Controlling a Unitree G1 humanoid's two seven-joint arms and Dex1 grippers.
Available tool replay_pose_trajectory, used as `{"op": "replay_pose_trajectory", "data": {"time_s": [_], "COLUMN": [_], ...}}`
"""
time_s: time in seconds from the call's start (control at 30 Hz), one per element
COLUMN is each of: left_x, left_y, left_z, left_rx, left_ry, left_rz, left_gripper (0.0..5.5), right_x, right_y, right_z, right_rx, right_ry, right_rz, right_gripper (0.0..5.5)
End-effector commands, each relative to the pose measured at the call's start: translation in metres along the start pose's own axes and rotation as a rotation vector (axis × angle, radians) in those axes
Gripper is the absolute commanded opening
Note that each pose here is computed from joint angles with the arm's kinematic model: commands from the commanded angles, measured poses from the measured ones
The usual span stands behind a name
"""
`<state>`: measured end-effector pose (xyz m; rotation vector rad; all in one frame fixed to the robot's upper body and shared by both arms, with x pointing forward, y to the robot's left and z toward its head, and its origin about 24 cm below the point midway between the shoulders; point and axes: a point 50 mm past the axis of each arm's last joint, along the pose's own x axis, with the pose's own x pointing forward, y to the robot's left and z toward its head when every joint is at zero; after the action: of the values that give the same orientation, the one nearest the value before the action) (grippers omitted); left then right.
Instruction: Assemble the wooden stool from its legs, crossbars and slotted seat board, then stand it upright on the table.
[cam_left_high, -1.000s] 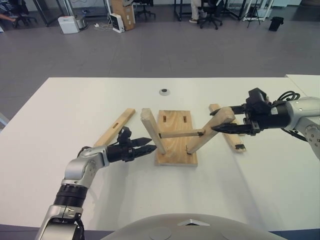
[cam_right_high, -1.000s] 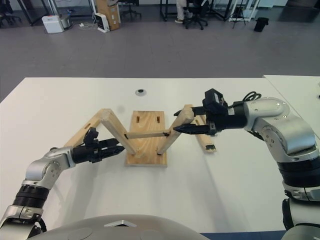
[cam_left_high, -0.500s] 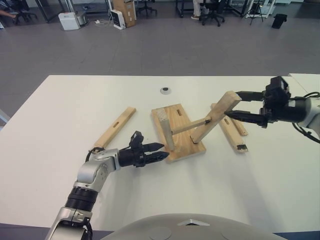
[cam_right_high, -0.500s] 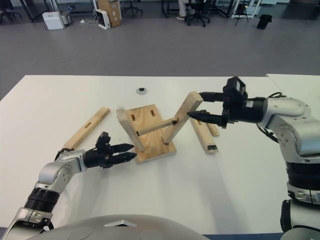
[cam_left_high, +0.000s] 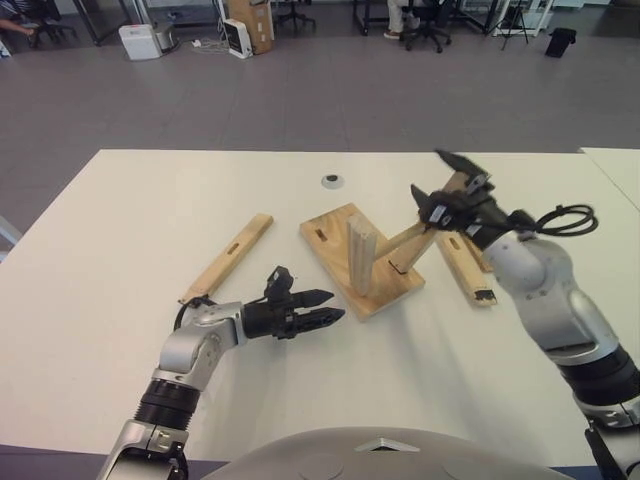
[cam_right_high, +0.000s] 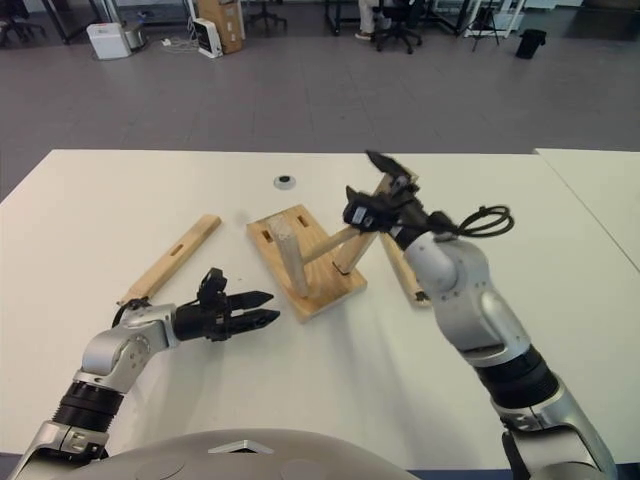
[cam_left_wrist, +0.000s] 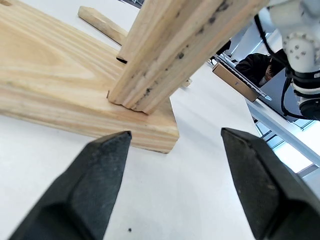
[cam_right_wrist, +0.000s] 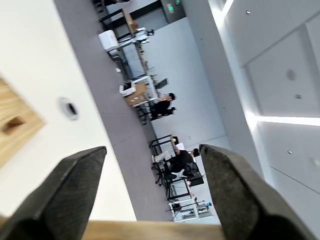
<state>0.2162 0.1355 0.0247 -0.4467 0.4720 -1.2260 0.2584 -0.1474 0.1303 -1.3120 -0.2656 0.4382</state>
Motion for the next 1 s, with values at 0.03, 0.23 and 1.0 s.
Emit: {"op": "replay_pose_trajectory", "data": {"time_s": [0.03,0.23,1.0], "left_x": [0.0,0.003,0.018], "left_y": [0.003,0.003,-0.057], "left_z": [-0.002,-0.001,0.072], "left_rx": [0.01,0.021,0.285], "left_ry": [0.01,0.005,-0.616], "left_rz": [0.021,0.015,0.034], "left_gripper": [3.31,3.31,3.31], "right_x": [-0.011,0.002,-0.013], "right_y": [0.068,0.01,-0.049], "right_z": [0.012,0.013,-0.061], "right_rx": [0.0,0.108,0.859], "right_ry": [-0.032,-0.044,-0.142], "right_rz": [0.266,0.005,-0.094], "right_gripper": [3.47,3.47,3.47]}}
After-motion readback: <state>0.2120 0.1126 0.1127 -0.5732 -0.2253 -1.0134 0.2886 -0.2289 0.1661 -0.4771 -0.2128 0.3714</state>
